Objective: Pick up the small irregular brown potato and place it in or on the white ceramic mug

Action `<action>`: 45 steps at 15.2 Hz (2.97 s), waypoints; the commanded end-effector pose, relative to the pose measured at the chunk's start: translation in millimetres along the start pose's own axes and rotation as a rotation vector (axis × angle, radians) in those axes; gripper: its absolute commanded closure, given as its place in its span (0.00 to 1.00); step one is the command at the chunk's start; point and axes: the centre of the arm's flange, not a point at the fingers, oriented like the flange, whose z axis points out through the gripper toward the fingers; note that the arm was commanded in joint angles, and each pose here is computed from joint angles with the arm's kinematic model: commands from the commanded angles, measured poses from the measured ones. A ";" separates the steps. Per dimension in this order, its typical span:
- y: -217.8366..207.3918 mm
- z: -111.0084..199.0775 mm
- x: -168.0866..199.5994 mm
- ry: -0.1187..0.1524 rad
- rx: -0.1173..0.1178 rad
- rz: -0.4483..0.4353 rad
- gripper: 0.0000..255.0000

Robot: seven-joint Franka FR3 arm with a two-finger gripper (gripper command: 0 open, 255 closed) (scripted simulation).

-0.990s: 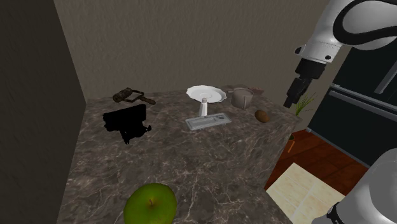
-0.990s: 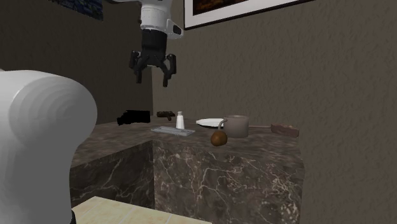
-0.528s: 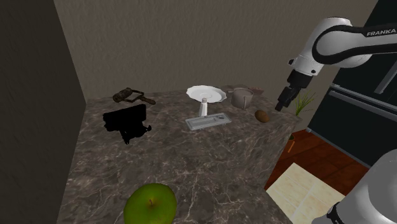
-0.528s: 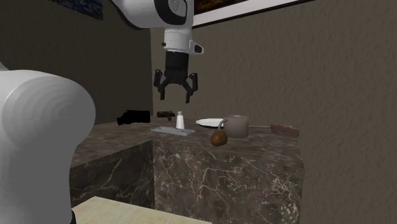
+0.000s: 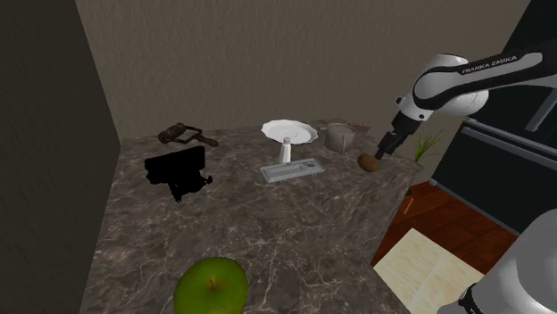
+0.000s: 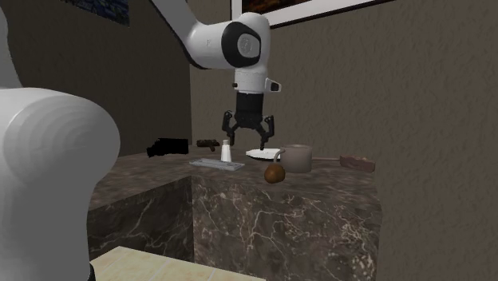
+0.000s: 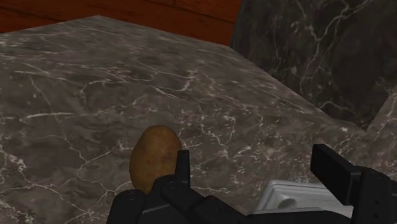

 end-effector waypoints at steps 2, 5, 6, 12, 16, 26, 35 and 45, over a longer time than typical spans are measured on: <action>29.0 24.7 8.2 0.030 -0.010 0.011 0.00; 57.3 46.7 18.9 0.059 -0.016 0.022 0.00; 66.8 53.9 22.5 0.068 -0.019 0.025 0.00; 84.5 87.8 30.9 0.085 -0.023 0.032 0.00; 84.9 106.7 32.5 0.085 -0.023 0.032 0.00; 84.8 106.5 32.6 0.085 -0.023 0.032 1.00; 83.8 96.3 34.5 0.085 -0.023 0.032 1.00; 78.1 44.7 44.1 0.085 -0.023 0.032 1.00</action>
